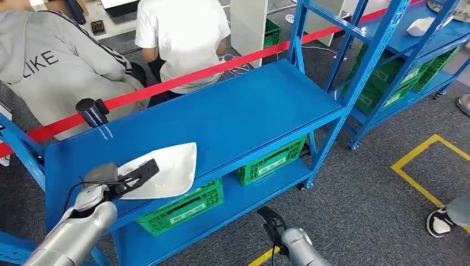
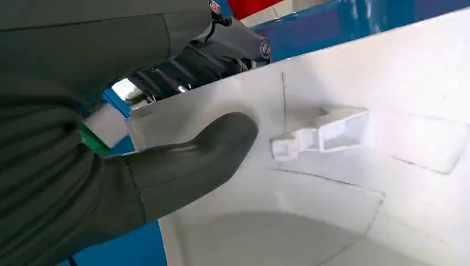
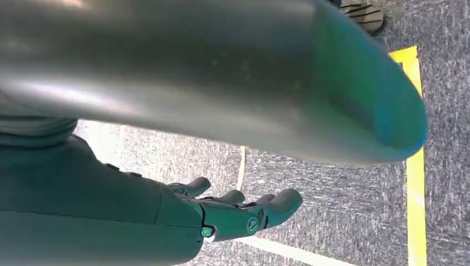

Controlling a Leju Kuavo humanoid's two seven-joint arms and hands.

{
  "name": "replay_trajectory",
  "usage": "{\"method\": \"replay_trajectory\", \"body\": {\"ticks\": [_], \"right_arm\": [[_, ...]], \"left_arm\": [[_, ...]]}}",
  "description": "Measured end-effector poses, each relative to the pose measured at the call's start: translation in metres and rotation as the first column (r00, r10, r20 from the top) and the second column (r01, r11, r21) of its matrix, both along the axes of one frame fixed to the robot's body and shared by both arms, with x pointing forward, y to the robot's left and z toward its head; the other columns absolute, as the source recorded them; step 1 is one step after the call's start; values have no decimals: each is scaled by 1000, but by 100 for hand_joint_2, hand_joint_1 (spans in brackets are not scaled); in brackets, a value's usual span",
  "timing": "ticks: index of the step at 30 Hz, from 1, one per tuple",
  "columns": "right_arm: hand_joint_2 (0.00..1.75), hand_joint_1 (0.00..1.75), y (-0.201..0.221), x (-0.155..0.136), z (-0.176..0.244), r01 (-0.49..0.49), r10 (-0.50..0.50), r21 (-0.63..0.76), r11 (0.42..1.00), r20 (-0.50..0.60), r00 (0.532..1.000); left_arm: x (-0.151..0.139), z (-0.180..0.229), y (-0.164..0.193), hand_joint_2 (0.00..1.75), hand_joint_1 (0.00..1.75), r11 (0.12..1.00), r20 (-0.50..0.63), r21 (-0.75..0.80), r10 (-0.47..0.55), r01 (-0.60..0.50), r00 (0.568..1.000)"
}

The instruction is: Take the parts from the cabinet and place them on the table.

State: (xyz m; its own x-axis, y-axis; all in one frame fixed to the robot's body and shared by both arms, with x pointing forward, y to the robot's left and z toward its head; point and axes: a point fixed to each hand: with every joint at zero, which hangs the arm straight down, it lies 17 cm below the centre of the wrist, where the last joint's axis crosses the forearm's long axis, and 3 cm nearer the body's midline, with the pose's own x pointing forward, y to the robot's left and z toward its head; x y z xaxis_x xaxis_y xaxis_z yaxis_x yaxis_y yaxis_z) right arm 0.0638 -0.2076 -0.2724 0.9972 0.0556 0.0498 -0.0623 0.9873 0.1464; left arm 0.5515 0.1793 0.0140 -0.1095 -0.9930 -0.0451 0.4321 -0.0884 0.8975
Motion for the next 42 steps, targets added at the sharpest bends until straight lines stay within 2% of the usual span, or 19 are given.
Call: {"method": "replay_trajectory", "body": {"ticks": [5,9,12,20,27,30,36,38,42], "right_arm": [[0,0,-2,0,-1,7,-7,-9,1000,0,1000],[0,0,-2,-2,-1,26,-26,-9,1000,-5,1000],[0,0,-2,-2,-1,29,-29,-8,1000,-6,1000],[0,0,-2,-2,-1,34,-34,-9,999,-7,999],[0,0,-4,-2,-1,69,-69,-13,998,-10,998],[0,0,-5,-8,-2,90,-91,-18,996,-20,996],[0,0,-7,-21,-4,138,-139,-22,990,-45,989],[0,0,-8,-24,-5,151,-152,-26,988,-51,987],[0,0,-9,-28,-5,163,-164,-31,986,-56,985]], "left_arm": [[3,21,-46,175,175,979,98,-167,-100,115,990],[10,63,-88,175,175,925,252,-284,-181,251,951],[14,78,-100,175,175,912,284,-309,-182,270,941],[13,85,-109,175,175,897,305,-333,-188,290,933],[6,117,-144,175,175,806,397,-443,-216,392,892],[1,142,-163,175,175,729,459,-518,-205,447,865],[-10,207,-183,175,175,491,599,-659,-116,569,793],[-15,224,-181,175,175,415,618,-701,-52,580,784],[-25,241,-175,175,175,342,625,-737,17,583,780]]}}
